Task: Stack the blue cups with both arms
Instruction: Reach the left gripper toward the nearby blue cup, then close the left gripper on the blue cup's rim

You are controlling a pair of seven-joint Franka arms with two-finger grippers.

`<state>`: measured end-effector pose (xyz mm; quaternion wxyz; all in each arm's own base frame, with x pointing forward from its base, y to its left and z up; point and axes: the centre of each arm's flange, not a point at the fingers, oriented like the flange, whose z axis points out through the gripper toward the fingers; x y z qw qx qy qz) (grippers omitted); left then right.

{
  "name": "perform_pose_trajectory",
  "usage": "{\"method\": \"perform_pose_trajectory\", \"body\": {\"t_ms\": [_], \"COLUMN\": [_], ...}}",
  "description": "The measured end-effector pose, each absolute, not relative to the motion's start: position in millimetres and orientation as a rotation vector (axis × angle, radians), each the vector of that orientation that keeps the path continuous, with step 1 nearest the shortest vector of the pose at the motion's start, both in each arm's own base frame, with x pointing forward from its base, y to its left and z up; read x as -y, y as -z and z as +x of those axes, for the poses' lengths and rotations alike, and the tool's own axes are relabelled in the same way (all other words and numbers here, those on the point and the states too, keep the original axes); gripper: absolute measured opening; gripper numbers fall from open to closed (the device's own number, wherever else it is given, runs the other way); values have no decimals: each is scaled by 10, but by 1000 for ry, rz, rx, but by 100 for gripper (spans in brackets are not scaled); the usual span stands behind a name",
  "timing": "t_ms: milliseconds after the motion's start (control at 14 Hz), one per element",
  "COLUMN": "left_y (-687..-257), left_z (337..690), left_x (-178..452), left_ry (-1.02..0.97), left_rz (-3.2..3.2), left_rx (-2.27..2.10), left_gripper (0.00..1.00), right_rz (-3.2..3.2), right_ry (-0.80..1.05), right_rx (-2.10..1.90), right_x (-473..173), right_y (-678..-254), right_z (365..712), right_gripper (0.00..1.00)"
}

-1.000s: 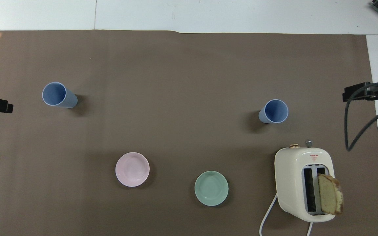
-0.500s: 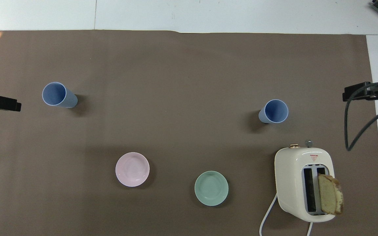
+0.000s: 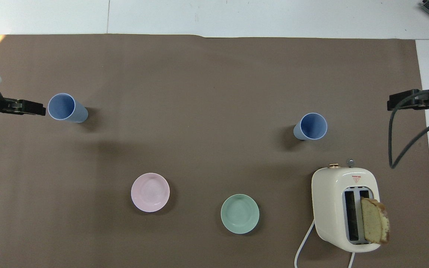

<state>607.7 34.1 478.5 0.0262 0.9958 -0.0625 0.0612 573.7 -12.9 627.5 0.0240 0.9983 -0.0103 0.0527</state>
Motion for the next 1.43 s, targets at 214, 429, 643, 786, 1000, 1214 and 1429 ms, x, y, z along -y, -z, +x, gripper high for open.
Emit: {"method": "perform_pose_trajectory", "body": {"t_ms": [214,429,643,786,1000,1214,1429], "left_y": [-4483,-4222,-4010,-3933,-3875,-3742,-3719], "left_z": [6231,6338,6398,6394,6376,6348,6340], "left_x": [-350,-357,-384,-435,-448,-415,-414], "left_ry": [-220,-235,-233,-227,-230,-251,-251], "left_rz": [3086,3089,3084,3081,3073,3067,3067], "left_rx": [190,204,225,218,210,203,203], "left_gripper": [95,91,87,86,81,78,67], "right_rz": [3089,3090,3090,3089,3089,3089,3089], "right_ry": [-163,-163,-163,-166,-169,-169,-169], "right_rx": [29,24,23,23,23,23,23], "right_x": [117,101,97,97,97,97,97], "right_y": [-6275,-6275,-6275,-6277,-6279,-6279,-6279], "right_z": [5738,5738,5738,5740,5741,5742,5742], "right_gripper": [100,100,100,100,100,100,100]}}
